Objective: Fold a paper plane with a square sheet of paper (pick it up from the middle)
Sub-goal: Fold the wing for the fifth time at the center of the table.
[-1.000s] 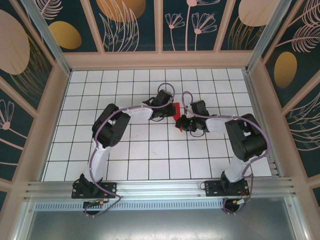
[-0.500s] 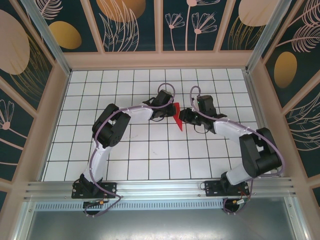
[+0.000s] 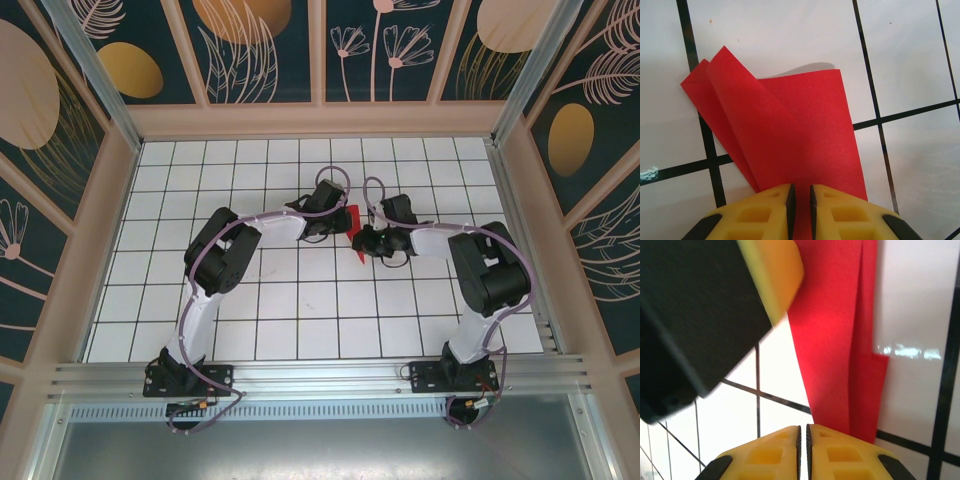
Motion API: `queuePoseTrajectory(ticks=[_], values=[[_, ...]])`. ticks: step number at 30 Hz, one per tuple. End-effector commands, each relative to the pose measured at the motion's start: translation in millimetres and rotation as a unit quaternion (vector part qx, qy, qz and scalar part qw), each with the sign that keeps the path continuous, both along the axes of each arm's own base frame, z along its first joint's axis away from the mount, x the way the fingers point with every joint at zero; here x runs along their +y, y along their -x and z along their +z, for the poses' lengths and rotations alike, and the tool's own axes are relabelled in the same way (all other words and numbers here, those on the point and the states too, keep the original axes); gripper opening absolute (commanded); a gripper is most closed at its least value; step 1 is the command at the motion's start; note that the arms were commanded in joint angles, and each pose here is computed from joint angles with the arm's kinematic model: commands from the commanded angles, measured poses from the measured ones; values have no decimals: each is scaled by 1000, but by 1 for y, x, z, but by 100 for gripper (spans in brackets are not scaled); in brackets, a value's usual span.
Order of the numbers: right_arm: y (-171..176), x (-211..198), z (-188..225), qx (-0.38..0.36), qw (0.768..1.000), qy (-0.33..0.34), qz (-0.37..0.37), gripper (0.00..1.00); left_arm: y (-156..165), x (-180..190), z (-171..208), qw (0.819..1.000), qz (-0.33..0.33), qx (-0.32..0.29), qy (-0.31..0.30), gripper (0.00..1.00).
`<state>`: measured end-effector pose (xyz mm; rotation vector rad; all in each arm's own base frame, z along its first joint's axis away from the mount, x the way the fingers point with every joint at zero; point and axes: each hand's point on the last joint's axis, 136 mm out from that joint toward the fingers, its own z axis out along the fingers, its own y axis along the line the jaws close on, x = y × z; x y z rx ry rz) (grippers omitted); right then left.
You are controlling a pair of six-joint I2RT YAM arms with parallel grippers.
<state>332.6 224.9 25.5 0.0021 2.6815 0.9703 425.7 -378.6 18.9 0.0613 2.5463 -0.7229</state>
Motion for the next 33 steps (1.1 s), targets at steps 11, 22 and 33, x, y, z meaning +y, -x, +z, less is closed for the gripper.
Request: queuePoseTrajectory(ticks=[11,22,33], values=[[56,-25,13,32,999,16,5,18,15,20,-32,998,3,38,-50,21],[-13,0,28,-38,999,-24,-14,16,16,18,-30,998,2,39,-43,21],[22,-21,-39,55,998,36,-5,16,8,15,-16,999,-1,18,-34,22]])
